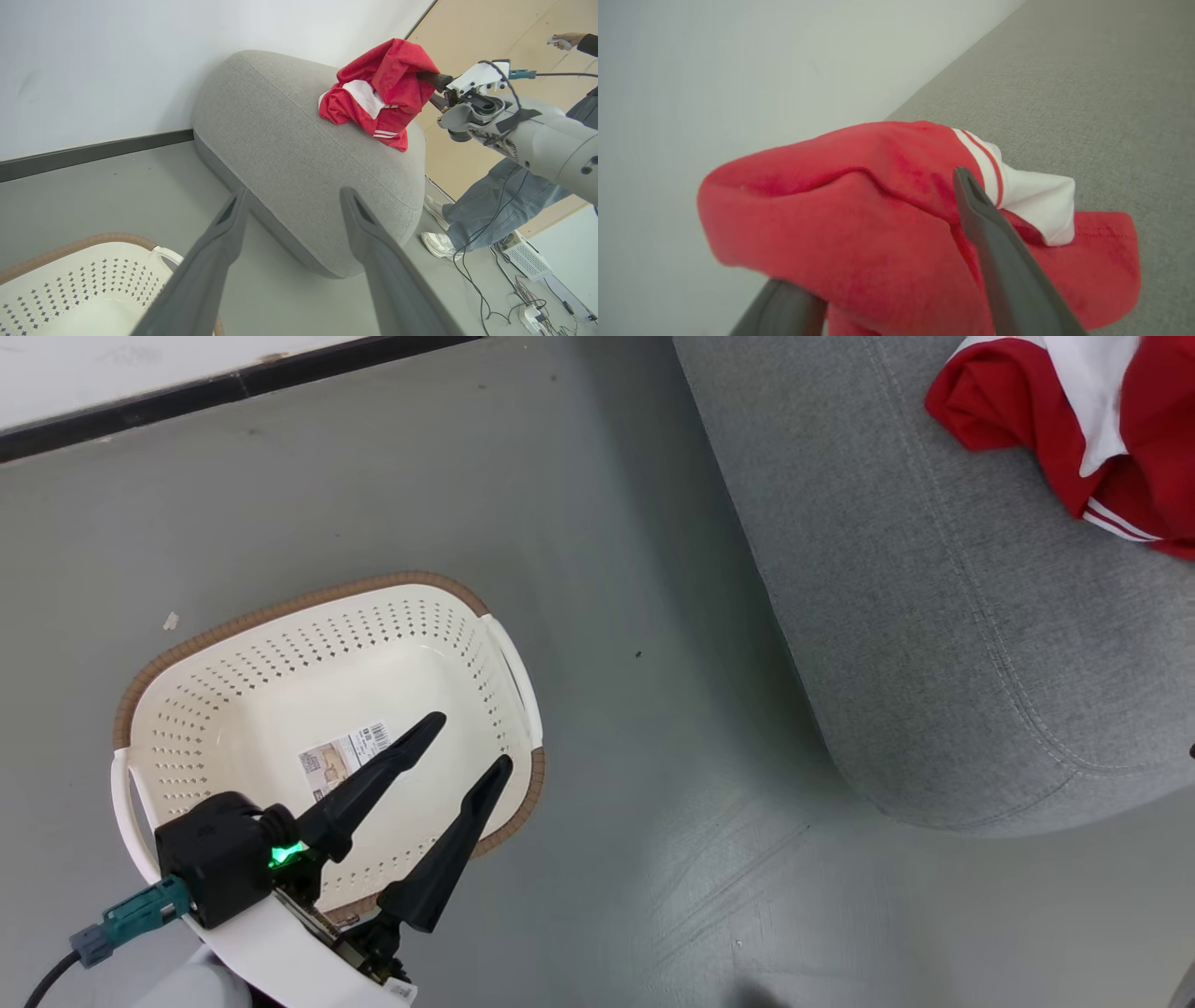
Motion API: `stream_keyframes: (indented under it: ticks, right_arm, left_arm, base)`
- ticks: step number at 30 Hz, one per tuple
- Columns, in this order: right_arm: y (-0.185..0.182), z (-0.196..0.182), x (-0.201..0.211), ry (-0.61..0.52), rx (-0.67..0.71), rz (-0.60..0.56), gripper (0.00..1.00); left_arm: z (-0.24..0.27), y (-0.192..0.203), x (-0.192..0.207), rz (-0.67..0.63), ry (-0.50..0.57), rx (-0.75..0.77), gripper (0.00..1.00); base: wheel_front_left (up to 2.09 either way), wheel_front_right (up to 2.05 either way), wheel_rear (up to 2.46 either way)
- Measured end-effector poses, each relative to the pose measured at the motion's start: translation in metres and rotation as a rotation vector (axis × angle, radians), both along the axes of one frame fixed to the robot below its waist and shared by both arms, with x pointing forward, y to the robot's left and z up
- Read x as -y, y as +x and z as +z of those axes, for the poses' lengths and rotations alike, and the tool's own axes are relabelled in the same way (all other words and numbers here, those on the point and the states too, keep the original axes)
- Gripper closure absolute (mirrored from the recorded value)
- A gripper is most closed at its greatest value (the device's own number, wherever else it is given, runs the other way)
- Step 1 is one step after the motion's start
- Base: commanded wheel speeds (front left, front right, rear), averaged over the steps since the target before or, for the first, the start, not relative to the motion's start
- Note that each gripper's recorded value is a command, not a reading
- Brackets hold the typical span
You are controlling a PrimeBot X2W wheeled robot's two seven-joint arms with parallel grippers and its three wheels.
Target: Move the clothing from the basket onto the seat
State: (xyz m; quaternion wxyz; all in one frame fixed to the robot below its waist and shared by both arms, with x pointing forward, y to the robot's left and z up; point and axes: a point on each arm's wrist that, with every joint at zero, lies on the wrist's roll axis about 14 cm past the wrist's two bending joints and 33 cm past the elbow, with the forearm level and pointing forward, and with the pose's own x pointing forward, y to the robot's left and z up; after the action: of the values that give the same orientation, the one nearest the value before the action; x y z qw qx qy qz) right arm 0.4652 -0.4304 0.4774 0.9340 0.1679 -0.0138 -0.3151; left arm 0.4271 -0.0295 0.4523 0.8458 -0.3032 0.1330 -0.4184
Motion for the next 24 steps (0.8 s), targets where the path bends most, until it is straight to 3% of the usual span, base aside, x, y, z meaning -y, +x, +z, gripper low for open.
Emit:
stream_keyframes:
  ticks: [13, 24]
  right_arm:
    - [-0.031, 0.024, 0.006, -0.077, 0.017, 0.001, 0.00]
    - [-0.067, 0.016, -0.002, -0.039, 0.018, -0.007, 0.00]
  left_arm:
    - [0.022, 0.000, 0.009, 0.011, -0.053, 0.034, 0.00]
    - [0.040, -0.004, 0.013, 0.017, -0.069, 0.072, 0.00]
  base:
    - [0.00, 0.00, 0.00]
    - [0.00, 0.00, 0.00]
